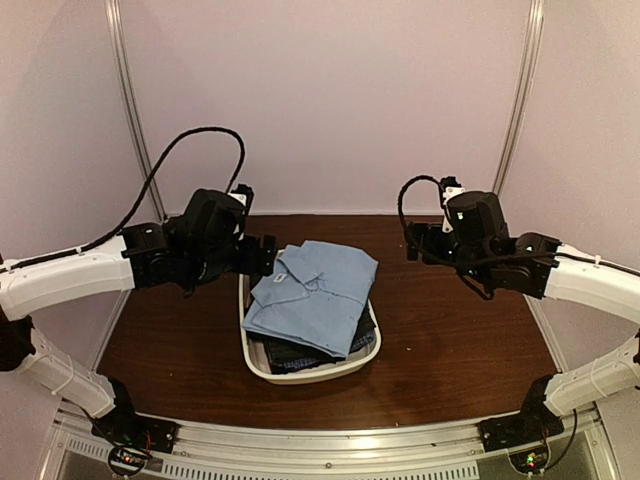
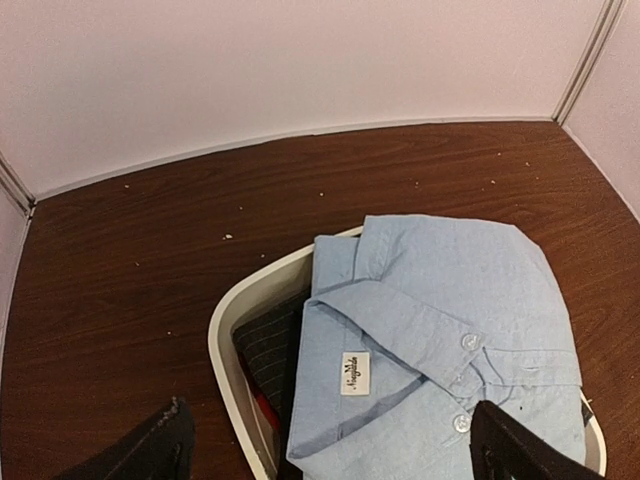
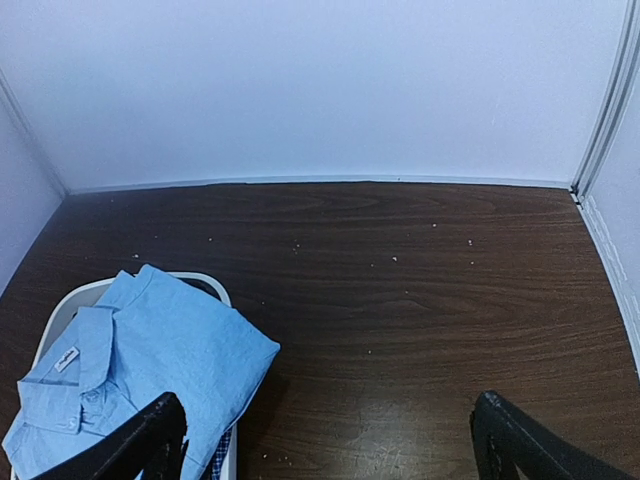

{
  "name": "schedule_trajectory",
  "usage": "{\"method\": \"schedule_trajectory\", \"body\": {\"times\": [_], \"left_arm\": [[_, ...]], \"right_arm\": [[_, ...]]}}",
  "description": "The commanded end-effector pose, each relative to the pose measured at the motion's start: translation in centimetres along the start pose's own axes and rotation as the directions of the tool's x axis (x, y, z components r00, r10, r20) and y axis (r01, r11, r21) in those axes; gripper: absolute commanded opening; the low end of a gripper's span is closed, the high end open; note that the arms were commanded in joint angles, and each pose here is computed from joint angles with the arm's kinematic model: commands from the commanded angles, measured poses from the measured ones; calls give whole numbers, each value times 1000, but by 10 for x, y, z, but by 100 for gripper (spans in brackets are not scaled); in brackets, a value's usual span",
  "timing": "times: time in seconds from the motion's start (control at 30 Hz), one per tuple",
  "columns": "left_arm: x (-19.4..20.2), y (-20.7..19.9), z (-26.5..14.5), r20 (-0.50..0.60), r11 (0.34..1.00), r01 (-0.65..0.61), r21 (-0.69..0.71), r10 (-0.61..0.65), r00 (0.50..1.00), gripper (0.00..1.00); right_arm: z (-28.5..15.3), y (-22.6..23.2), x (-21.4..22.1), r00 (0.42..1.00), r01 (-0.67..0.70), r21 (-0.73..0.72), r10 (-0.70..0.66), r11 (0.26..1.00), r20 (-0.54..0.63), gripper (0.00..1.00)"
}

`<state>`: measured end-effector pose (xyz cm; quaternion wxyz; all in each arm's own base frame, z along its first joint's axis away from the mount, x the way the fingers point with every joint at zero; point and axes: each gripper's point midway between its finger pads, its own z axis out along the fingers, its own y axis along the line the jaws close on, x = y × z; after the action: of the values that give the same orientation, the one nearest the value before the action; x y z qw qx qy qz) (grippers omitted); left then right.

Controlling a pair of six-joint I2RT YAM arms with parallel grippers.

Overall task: Fold and stack the long sleeve shirts
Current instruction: Pick up the crumpled shirt from the bin.

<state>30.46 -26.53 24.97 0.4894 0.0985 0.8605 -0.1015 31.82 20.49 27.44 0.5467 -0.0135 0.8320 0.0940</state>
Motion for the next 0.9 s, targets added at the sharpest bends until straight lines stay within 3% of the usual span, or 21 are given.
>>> {"method": "schedule_trajectory", "body": {"times": [0.0, 0.27, 0.53, 0.87], "left_arm": [[-14, -13, -2, 27, 1000, -6, 31, 5, 1000, 98], [-18, -48, 14, -3, 991, -29, 131, 30, 1000, 98], [6, -91, 46, -114, 973, -26, 230, 54, 992, 98], [54, -123, 90, -277, 978, -49, 204, 105, 955, 98]], "right_arm": [[-3, -6, -2, 1000, -23, 54, 22, 998, 16, 100], [-10, -7, -16, 997, -5, 55, 1, 998, 71, 100], [-7, -10, -20, 996, 29, 80, -36, 996, 84, 100], [4, -8, -8, 996, 74, 75, -78, 994, 49, 100]]}}
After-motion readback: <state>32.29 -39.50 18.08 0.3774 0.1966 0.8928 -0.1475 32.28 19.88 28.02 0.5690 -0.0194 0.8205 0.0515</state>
